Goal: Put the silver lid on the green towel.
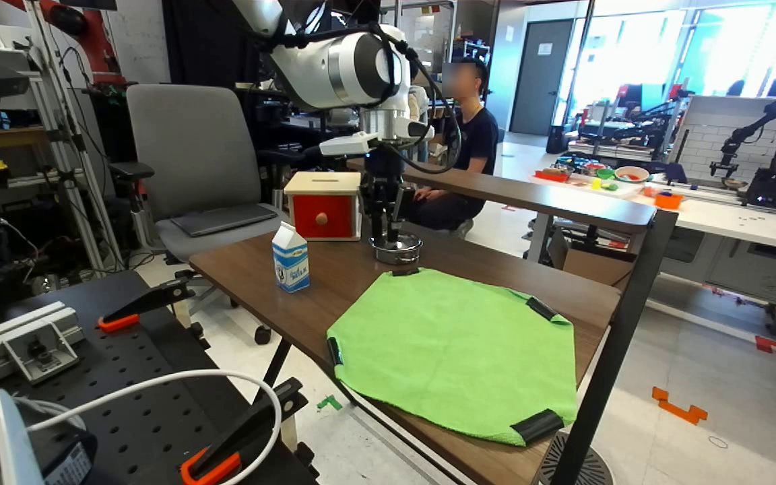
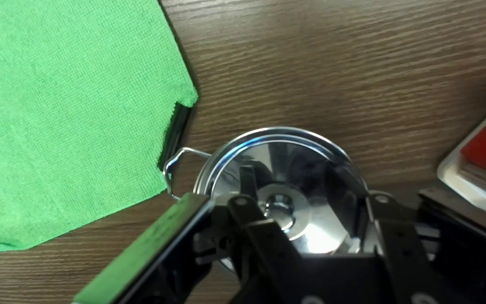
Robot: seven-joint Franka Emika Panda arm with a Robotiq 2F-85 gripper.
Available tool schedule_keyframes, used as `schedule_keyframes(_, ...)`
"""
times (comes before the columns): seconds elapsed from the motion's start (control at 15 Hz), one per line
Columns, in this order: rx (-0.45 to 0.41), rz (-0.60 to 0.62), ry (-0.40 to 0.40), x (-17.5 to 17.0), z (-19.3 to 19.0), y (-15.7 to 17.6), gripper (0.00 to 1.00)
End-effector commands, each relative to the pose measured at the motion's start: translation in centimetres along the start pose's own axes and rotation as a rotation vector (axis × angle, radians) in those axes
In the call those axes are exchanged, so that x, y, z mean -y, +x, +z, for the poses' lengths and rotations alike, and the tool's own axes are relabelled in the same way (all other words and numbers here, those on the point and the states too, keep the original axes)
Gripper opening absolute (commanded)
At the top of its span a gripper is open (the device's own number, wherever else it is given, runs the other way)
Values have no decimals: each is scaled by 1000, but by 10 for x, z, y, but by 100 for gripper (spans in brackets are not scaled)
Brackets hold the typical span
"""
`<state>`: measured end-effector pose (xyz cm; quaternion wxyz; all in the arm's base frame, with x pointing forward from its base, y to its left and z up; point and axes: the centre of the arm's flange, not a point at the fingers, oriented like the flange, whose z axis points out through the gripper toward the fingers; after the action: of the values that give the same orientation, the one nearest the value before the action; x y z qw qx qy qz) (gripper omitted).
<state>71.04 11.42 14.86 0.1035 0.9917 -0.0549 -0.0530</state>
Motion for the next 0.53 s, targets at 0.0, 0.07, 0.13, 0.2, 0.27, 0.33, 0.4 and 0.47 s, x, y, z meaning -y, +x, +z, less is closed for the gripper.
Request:
schedule_keyframes(0.0, -28, -2, -2, -5, -8, 0, 50)
schedule_keyframes(0.07, -30, 0, 0, -5, -9, 1, 51)
schedule_keyframes(0.13, -31, 1, 0, -5, -10, 2, 51)
schedule_keyframes(0.2, -33, 2, 1, -5, -11, 3, 52)
schedule_keyframes(0.27, -33, 5, 3, -6, -12, 4, 50)
schedule_keyframes(0.33, -35, 8, 3, -6, -12, 6, 50)
schedule_keyframes(0.4, -35, 9, 4, -6, -12, 7, 50)
schedule_keyframes(0.47, -34, 12, 5, -7, -12, 8, 51)
